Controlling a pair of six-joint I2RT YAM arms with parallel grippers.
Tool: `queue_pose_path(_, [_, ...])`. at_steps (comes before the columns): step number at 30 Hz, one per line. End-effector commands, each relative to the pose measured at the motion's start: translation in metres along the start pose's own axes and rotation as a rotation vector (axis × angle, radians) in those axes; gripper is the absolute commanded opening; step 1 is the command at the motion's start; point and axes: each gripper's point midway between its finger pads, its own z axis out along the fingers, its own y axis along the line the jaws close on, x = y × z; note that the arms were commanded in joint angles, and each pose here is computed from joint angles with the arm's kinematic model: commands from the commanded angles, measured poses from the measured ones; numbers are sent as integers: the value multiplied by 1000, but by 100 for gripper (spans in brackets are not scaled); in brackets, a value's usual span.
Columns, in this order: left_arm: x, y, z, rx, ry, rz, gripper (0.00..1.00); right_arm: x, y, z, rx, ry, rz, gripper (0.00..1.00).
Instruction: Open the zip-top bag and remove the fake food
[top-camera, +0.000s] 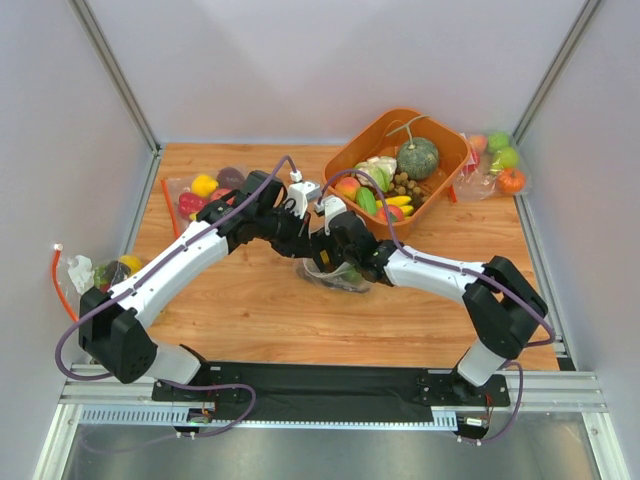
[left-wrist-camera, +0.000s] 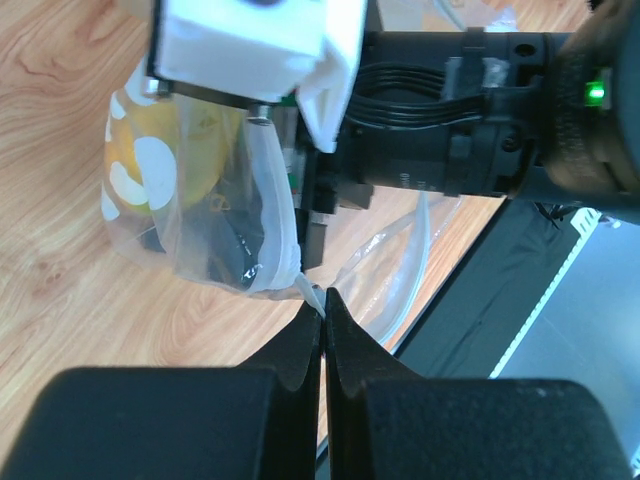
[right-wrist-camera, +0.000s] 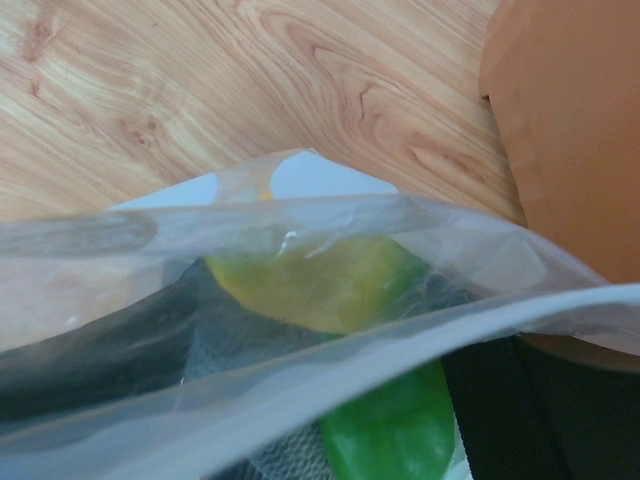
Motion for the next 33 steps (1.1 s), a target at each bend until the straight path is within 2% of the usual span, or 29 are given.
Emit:
queue_pose_path(1, [-13, -11, -4, 38, -26, 32, 0, -17, 3, 14, -12, -75, -3, 98])
queue_pose_path(12, [-13, -12, -3, 45, -25, 33, 0, -4, 9, 39, -85, -80, 25, 100])
queue_pose_path(20, [-13, -13, -3, 47, -24, 37, 0, 24, 15, 60, -111, 22, 25, 100])
queue_pose_path(29, [-12, -12, -3, 41, -23, 36, 0, 47, 22, 50, -159, 126, 33, 100])
queue_pose_path(33, [-13, -12, -3, 38, -25, 37, 0, 53, 14, 33, -129, 149, 34, 92])
